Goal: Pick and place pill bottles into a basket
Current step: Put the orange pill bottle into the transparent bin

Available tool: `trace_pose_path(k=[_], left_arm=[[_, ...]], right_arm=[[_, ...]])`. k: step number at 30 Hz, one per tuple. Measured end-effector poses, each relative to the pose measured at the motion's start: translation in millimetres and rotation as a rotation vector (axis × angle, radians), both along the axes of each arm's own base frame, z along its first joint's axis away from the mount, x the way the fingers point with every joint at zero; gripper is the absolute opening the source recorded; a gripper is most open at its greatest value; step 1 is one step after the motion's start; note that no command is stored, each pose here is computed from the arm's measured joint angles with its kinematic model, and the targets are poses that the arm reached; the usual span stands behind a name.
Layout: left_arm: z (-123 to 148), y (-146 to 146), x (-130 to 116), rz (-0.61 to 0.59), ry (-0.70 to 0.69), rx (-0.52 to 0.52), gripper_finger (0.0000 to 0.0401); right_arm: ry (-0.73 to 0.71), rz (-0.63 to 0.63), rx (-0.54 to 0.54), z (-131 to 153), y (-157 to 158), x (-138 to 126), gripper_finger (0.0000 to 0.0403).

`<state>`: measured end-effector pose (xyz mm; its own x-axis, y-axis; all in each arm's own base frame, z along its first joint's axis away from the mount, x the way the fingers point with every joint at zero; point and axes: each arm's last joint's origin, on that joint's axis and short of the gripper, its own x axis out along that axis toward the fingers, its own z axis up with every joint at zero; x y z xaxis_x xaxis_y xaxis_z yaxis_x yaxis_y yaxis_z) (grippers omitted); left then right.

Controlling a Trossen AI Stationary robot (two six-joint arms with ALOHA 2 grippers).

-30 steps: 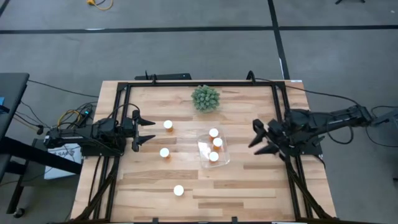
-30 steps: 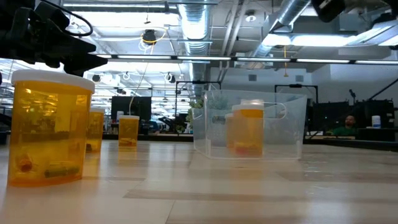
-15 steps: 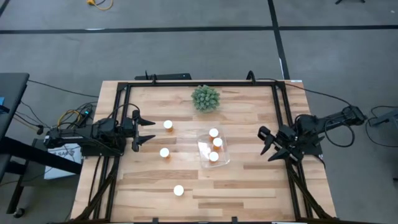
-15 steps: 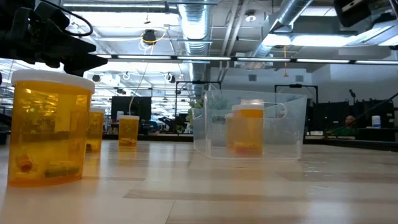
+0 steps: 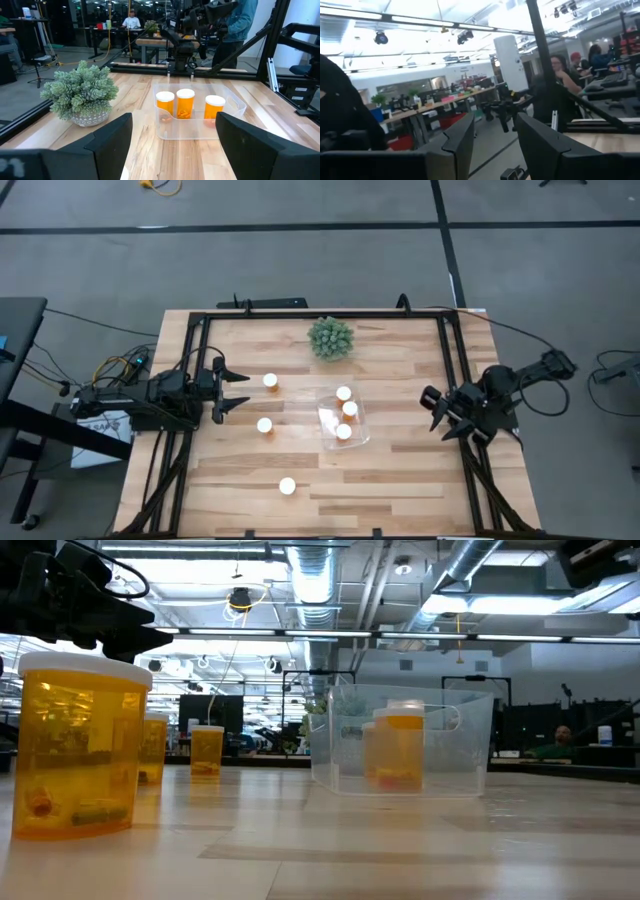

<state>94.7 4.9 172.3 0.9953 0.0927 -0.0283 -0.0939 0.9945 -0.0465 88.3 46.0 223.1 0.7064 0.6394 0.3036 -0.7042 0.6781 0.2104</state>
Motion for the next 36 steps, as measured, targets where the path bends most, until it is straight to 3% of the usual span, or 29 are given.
trace_pose_path(k=[17,31,36], left_arm=[[0.0,0.0,0.0,0.000,0.000,0.000,0.0277],[0.0,0.0,0.0,0.000,0.000,0.000,0.0277],[-0.1,0.0,0.0,0.000,0.000,0.000,0.0277]], right_arm=[[0.001,0.077,0.075,-22.5,3.3,-12.8,0.0136],[0.176,0.056,-0.064,-44.5,5.9,-7.9,0.0136],[0.228,-0.047,-0.121,-52.5,4.2,-5.4,0.0136]])
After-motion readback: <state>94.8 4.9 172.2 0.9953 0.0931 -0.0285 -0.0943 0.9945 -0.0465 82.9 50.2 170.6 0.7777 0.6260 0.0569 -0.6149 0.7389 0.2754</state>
